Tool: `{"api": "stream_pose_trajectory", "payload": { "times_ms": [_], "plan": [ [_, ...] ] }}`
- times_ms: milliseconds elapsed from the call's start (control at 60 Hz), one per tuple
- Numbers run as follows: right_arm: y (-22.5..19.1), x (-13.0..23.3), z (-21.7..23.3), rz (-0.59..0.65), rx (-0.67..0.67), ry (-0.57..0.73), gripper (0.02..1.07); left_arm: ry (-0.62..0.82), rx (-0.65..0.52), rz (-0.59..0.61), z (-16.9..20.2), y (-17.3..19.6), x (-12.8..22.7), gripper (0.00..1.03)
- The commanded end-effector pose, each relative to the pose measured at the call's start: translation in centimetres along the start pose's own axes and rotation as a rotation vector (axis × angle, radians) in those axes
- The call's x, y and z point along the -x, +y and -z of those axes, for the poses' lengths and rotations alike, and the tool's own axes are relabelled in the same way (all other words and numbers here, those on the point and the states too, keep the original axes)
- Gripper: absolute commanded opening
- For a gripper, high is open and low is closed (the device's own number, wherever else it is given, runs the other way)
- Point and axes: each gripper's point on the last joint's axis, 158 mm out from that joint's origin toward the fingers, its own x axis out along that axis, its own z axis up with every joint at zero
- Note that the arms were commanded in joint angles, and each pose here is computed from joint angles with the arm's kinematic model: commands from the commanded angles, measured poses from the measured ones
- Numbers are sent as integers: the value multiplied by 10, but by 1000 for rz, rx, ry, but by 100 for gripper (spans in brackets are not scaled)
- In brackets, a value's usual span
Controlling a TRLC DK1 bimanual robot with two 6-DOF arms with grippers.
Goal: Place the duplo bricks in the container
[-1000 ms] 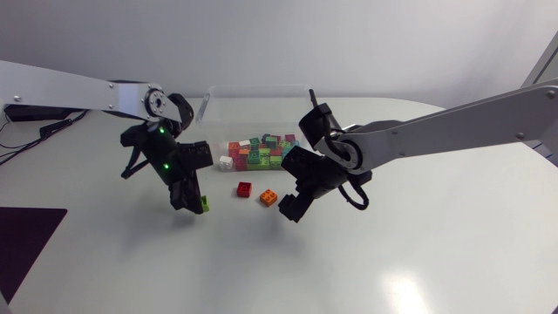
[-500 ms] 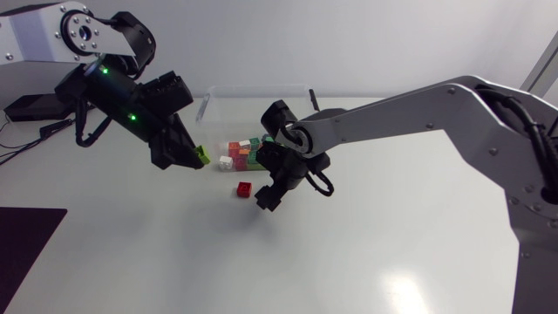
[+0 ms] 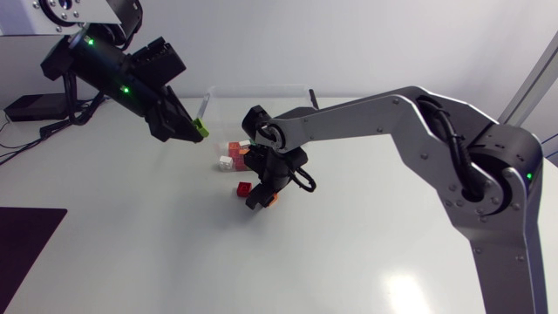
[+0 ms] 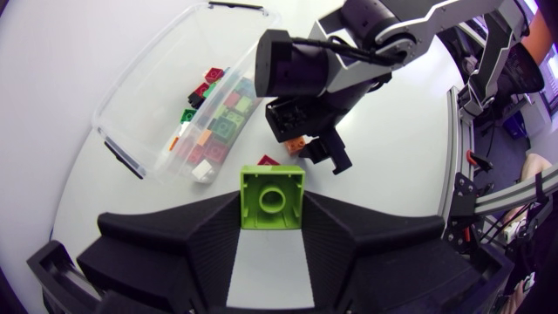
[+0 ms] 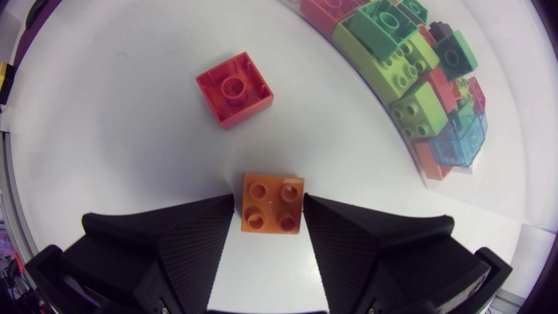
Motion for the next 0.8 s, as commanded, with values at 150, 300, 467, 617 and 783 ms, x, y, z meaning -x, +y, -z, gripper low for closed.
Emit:
{"api": "stream_pose_trajectory", "payload": {
  "times_ms": [150, 300, 467, 617, 783],
  "plan": [
    [3, -16, 5, -3, -17, 55, 43, -38, 21, -29, -12, 10, 7, 33],
    [17, -18, 17, -23, -1, 83, 32, -88, 43, -65, -33, 22, 5, 33],
    [10, 11, 39, -4, -12, 67, 31, -196, 103, -128, -67, 44, 0, 33],
    [-8, 55, 50, 11, -37, 7, 31, -241, 158, -128, -91, 58, -24, 34],
    [-25, 104, 58, 16, -71, -78, 31, -260, 274, -171, -100, 93, -55, 34]
  ]
}}
